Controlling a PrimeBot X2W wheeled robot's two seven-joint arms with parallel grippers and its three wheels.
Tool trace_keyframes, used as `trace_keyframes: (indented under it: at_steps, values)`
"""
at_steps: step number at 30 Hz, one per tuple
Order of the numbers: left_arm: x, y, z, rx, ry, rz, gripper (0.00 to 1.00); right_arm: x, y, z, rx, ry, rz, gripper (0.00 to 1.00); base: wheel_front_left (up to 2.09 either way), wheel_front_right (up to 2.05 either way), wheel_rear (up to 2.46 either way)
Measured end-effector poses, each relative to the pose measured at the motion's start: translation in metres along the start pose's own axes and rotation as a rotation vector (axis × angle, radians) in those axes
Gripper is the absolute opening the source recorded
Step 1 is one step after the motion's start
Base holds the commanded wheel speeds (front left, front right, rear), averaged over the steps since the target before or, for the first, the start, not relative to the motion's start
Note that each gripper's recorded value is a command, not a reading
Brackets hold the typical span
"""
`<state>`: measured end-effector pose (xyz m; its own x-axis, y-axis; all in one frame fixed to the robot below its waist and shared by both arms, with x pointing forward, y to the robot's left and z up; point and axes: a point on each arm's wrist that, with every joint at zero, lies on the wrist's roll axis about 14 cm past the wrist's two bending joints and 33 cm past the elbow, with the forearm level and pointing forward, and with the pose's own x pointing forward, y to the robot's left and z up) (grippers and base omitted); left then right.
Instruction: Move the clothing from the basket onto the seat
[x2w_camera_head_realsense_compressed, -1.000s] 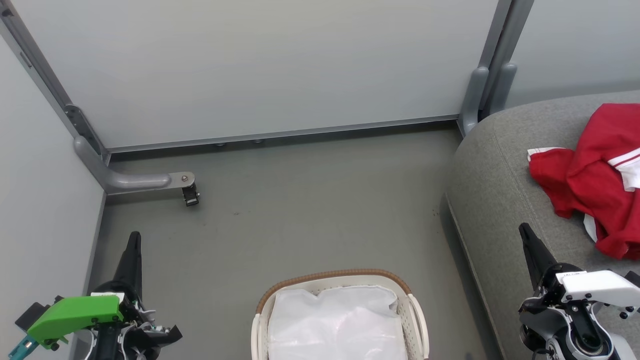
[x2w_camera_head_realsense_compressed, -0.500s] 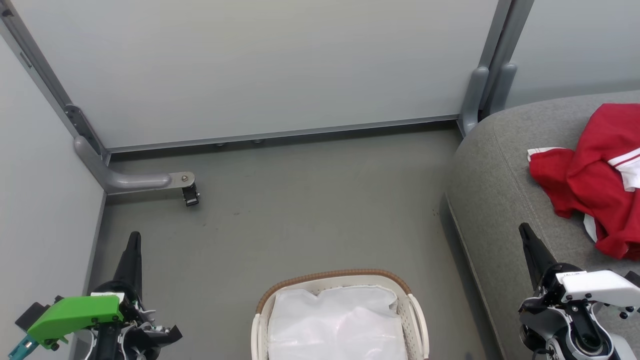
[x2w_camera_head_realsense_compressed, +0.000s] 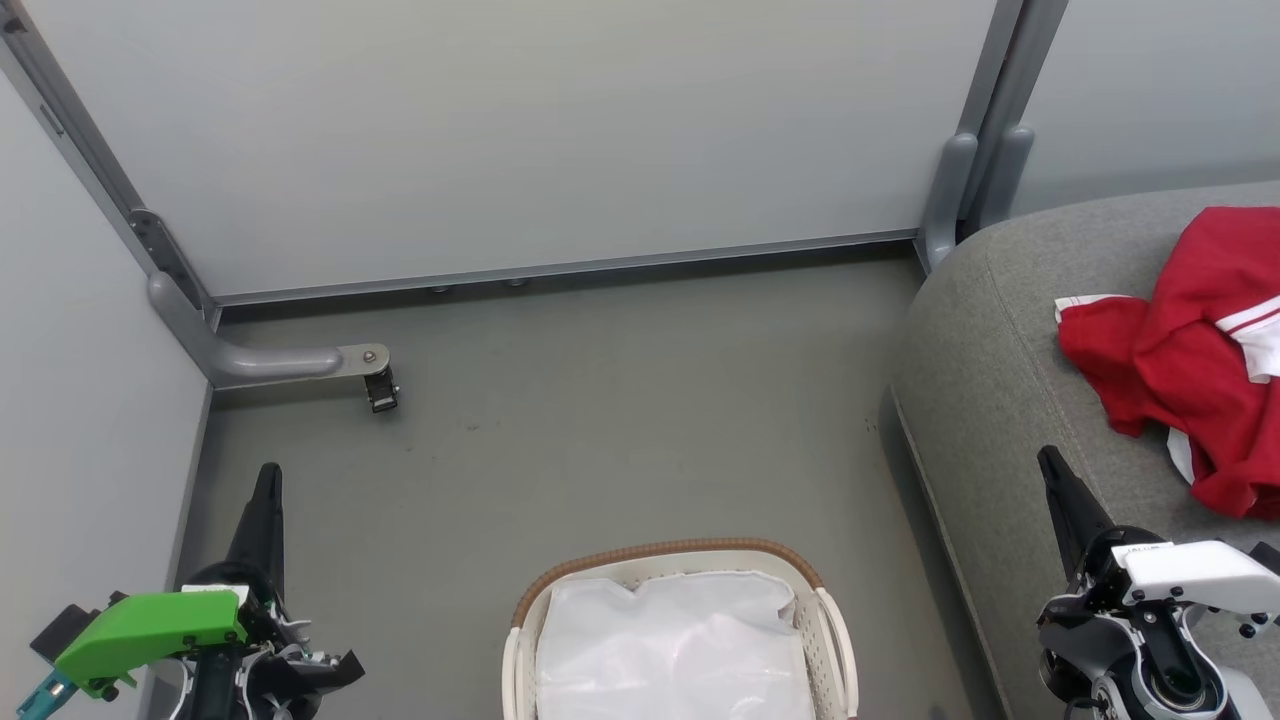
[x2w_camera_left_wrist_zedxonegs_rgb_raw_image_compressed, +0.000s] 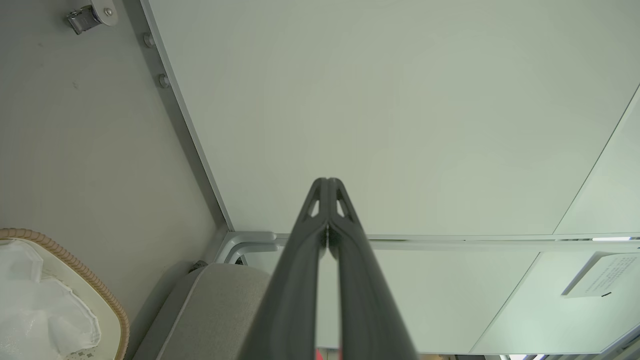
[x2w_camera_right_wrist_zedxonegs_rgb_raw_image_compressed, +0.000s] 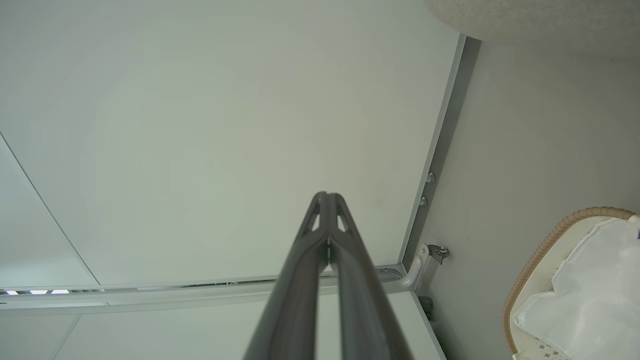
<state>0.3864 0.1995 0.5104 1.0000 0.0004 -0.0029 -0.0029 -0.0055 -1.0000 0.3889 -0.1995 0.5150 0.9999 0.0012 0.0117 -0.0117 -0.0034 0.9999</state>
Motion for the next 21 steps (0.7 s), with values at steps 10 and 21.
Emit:
trace_keyframes:
  at_steps: [10,21]
  values:
    - [0.0000,0.0000,0.0000,0.000,0.000,0.000,0.00,0.0000,0.0000,0.0000,0.000,0.000,0.000,0.00,0.00,0.00,0.00]
    - [0.0000,-0.0001,0.0000,0.000,0.000,0.000,0.00,0.0000,0.0000,0.0000,0.000,0.000,0.000,0.00,0.00,0.00,0.00]
